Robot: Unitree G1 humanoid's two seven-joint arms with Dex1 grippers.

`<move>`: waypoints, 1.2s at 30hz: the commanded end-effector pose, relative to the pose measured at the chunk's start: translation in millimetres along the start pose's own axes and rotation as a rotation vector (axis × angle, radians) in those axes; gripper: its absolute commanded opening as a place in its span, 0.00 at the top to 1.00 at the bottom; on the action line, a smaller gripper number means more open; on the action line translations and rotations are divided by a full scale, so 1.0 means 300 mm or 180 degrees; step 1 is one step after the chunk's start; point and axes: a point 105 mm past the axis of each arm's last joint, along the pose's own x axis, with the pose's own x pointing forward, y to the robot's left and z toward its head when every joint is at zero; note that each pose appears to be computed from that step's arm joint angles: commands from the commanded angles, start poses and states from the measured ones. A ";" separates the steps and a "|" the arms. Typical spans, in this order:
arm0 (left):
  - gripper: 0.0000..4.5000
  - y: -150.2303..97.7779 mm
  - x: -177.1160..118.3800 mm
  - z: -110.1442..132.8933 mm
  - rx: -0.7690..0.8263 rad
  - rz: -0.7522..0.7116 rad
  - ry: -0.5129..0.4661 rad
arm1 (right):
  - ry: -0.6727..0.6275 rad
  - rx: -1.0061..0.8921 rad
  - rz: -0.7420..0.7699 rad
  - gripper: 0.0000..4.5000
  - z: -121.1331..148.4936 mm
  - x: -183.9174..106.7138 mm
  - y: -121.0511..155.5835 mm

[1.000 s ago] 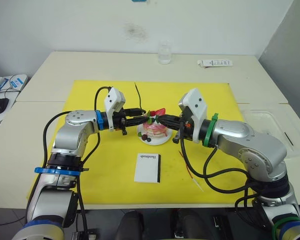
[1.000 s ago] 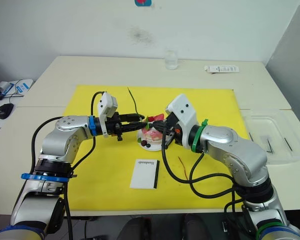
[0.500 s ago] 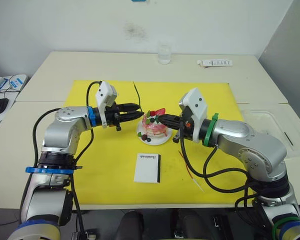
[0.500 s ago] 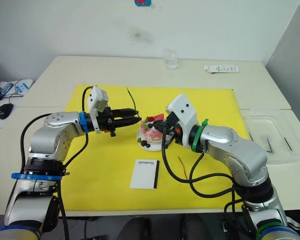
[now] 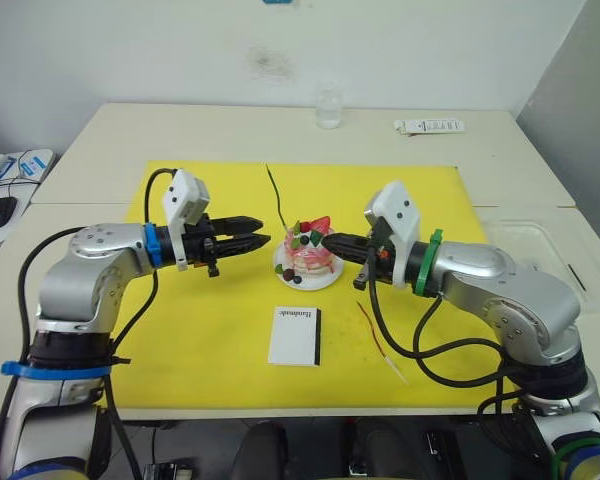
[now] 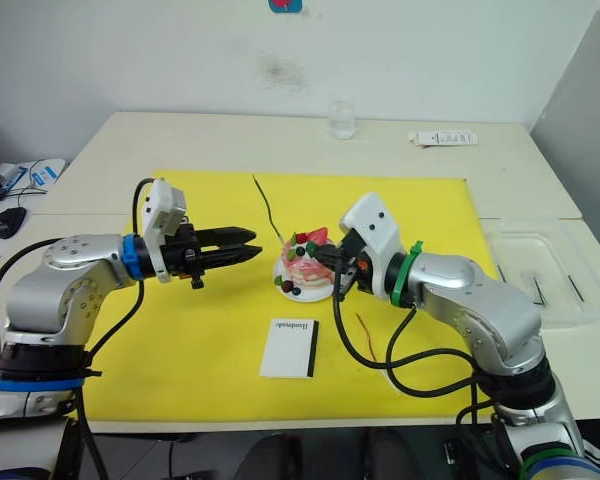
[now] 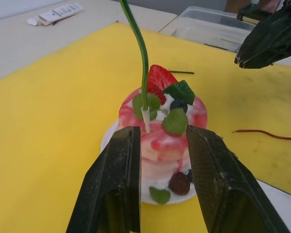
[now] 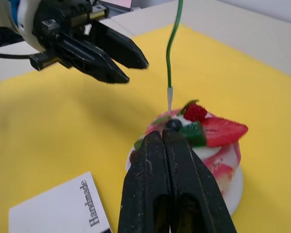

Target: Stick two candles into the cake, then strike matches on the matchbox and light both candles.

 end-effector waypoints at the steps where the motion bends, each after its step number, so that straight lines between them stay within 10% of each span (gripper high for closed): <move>1: 0.61 -0.083 -0.032 0.034 0.0157 -0.0213 -0.0009 | 0.0042 -0.0091 -0.0027 1.00 -0.014 -0.064 -0.013; 7: 0.49 -0.249 -0.014 0.041 0.0319 -0.0741 -0.0024 | 0.0314 -0.0055 -0.0035 1.00 -0.077 -0.137 -0.020; 14: 0.00 -0.387 0.004 0.047 0.0656 -0.1342 -0.0121 | 0.0694 -0.0021 0.0071 1.00 -0.169 -0.224 0.016; 19: 0.00 -0.417 0.015 0.035 0.1144 -0.1547 -0.0212 | 0.0750 -0.0020 0.0097 1.00 -0.223 -0.255 0.041; 33: 0.00 -0.409 0.012 0.012 0.1223 -0.1669 -0.0236 | 0.0836 0.0060 0.0385 0.04 -0.345 -0.303 0.137; 36: 0.00 -0.412 0.015 0.013 0.1225 -0.1668 -0.0245 | 0.0817 0.0020 0.0318 0.01 -0.376 -0.288 0.140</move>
